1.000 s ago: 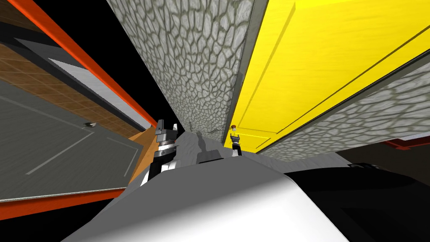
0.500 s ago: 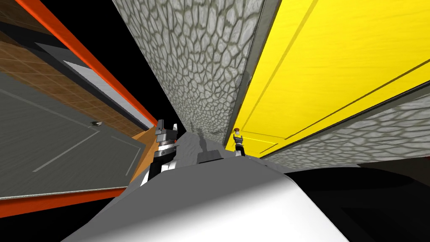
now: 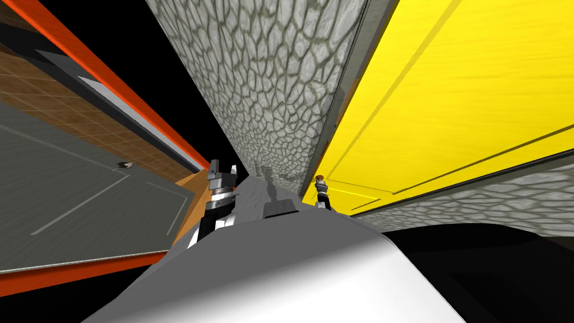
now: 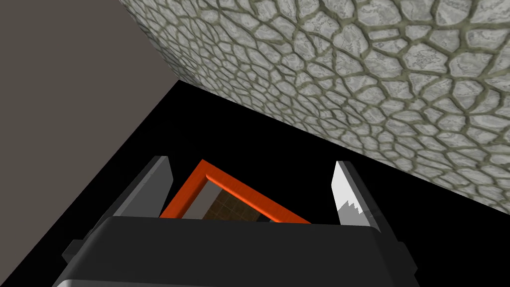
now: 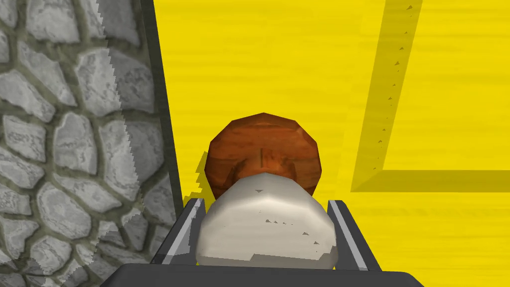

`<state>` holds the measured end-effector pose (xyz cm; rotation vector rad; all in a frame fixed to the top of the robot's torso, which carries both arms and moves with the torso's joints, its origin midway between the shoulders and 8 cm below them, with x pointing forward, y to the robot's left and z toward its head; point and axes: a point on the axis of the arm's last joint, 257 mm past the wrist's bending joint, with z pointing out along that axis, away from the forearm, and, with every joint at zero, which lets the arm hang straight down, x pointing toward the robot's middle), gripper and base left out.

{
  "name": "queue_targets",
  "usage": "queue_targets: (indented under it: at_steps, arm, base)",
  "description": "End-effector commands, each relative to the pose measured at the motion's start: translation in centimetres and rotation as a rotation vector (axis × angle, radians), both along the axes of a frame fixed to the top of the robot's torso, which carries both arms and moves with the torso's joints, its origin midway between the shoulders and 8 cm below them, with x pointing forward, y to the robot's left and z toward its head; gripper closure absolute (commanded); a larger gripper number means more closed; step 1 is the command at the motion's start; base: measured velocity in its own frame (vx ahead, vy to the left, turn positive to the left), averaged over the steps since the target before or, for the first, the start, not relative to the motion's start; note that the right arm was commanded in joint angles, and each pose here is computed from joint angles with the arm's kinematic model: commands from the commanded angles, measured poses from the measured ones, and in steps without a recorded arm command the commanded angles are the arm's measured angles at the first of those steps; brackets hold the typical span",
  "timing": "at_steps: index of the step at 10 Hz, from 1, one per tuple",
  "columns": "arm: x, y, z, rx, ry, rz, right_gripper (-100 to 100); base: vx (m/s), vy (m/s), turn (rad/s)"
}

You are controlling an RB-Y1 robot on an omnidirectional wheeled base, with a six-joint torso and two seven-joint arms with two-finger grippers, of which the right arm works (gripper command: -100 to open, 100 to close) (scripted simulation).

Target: Pull the door open

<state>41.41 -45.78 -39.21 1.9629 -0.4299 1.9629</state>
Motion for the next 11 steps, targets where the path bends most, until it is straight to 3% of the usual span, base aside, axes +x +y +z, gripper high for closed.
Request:
queue_targets:
  at_steps: [1, 5, 11]
  arm:
    - [0.08, 0.33, -0.11, 0.002, 0.002, 0.004, 100]
    - [0.08, 0.33, -0.11, 0.002, 0.002, 0.004, 100]
    - [0.15, 1.33, 0.02, 0.009, -0.003, 0.095, 100]
  base:
    - [-0.031, -0.004, -0.001]
    - [-0.012, 0.002, 0.004]
    - [-0.204, -0.021, 0.12]
